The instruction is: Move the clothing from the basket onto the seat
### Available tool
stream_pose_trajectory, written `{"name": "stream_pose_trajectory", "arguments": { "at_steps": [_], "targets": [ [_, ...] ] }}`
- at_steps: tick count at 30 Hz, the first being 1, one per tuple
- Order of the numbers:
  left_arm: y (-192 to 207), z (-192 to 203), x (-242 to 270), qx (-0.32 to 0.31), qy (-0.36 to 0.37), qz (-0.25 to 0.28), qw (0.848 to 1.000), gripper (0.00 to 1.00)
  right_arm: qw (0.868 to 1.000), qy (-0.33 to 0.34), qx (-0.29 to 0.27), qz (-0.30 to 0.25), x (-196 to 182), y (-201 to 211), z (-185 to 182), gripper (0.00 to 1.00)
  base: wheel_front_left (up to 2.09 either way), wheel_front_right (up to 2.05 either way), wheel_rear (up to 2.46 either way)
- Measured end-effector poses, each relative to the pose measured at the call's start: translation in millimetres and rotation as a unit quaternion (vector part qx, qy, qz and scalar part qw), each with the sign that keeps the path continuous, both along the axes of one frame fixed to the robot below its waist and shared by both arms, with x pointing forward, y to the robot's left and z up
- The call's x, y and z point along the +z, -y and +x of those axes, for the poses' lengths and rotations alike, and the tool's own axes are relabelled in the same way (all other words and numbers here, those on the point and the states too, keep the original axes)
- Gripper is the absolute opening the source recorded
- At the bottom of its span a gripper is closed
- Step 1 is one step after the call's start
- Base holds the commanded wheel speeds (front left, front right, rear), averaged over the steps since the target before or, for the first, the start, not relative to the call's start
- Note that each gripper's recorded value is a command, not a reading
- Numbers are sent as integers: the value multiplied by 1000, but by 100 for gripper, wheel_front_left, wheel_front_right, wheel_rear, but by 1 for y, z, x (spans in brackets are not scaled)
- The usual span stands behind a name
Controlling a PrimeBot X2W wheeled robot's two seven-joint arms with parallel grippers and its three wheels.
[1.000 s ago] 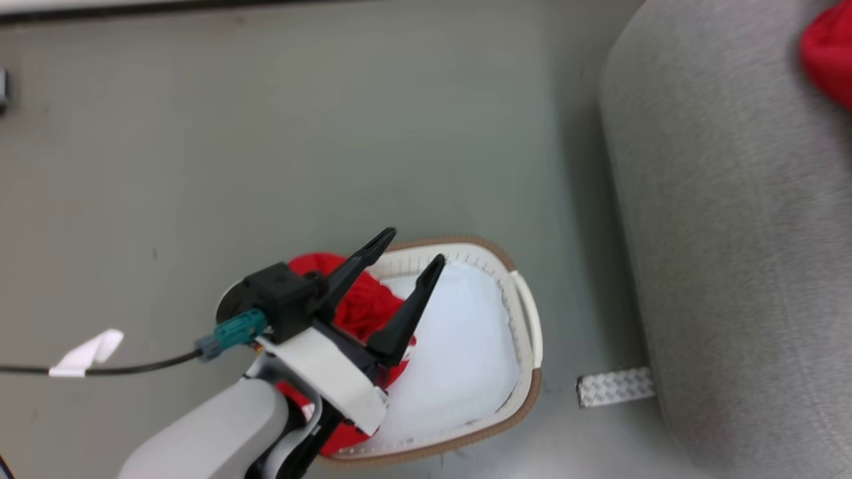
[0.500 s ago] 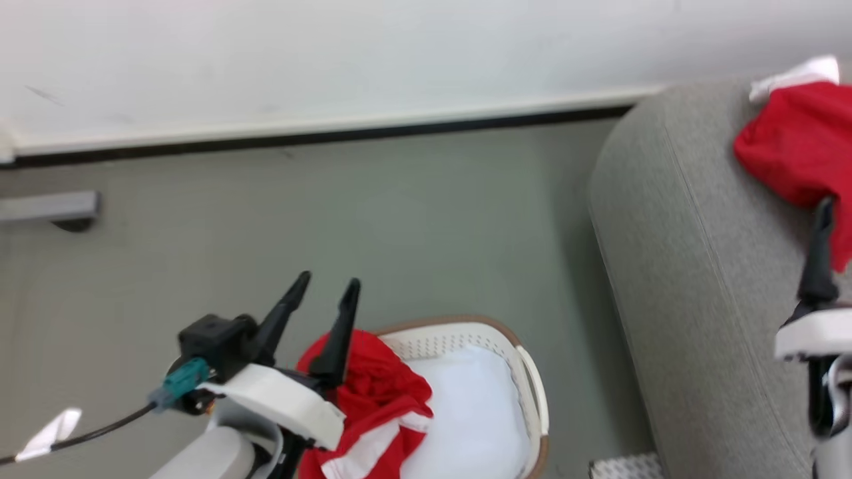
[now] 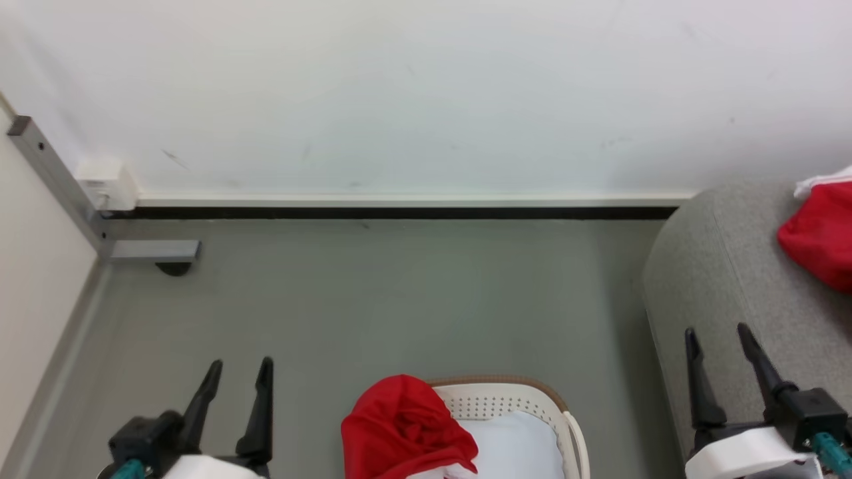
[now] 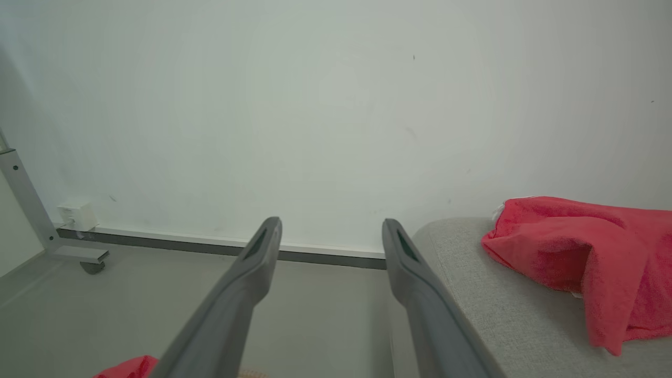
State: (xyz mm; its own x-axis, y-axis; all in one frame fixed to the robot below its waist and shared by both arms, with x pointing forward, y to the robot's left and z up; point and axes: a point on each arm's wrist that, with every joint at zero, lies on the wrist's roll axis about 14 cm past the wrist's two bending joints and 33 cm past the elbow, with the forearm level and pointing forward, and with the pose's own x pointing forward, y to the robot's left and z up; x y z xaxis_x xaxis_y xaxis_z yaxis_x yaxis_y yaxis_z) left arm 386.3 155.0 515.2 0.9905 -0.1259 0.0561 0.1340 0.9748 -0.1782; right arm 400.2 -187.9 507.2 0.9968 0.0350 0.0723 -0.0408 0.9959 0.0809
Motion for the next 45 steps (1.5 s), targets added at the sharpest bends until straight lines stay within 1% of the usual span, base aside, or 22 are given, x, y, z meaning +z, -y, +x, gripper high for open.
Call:
{"name": "stream_pose_trajectory", "arguments": {
  "at_steps": [5, 11, 18, 28, 33, 38, 42, 45],
  "targets": [
    [-23, -22, -2, 29, 7, 4, 1000, 100, 999, -5, 38, 16, -4, -28, -11, 100, 0, 0, 0],
    [-41, -37, -5, 52, 12, 4, 999, 100, 998, -26, 56, 34, -17, -41, -21, 100, 0, 0, 0],
    [-39, -36, -10, 50, 10, 2, 999, 100, 997, -41, 60, 37, -27, -44, -26, 100, 0, 0, 0],
    [-29, -30, -18, 35, 2, 2, 999, 100, 997, -45, 44, 39, -30, -33, -28, 100, 0, 0, 0],
    [-14, -22, -25, 10, -8, 7, 1000, 100, 998, -48, 35, 36, -32, -27, -28, 100, 0, 0, 0],
    [16, -6, -43, -41, -36, 23, 998, 100, 998, -47, 22, 31, -32, -17, -18, 100, 0, 0, 0],
    [39, 14, -64, -92, -69, 59, 992, 100, 999, -43, 12, 29, -31, -10, -4, 100, 0, 0, 0],
    [62, 32, -81, -139, -96, 96, 981, 100, 999, -40, 6, 26, -30, -5, 11, 100, 0, 0, 0]
  ]
}}
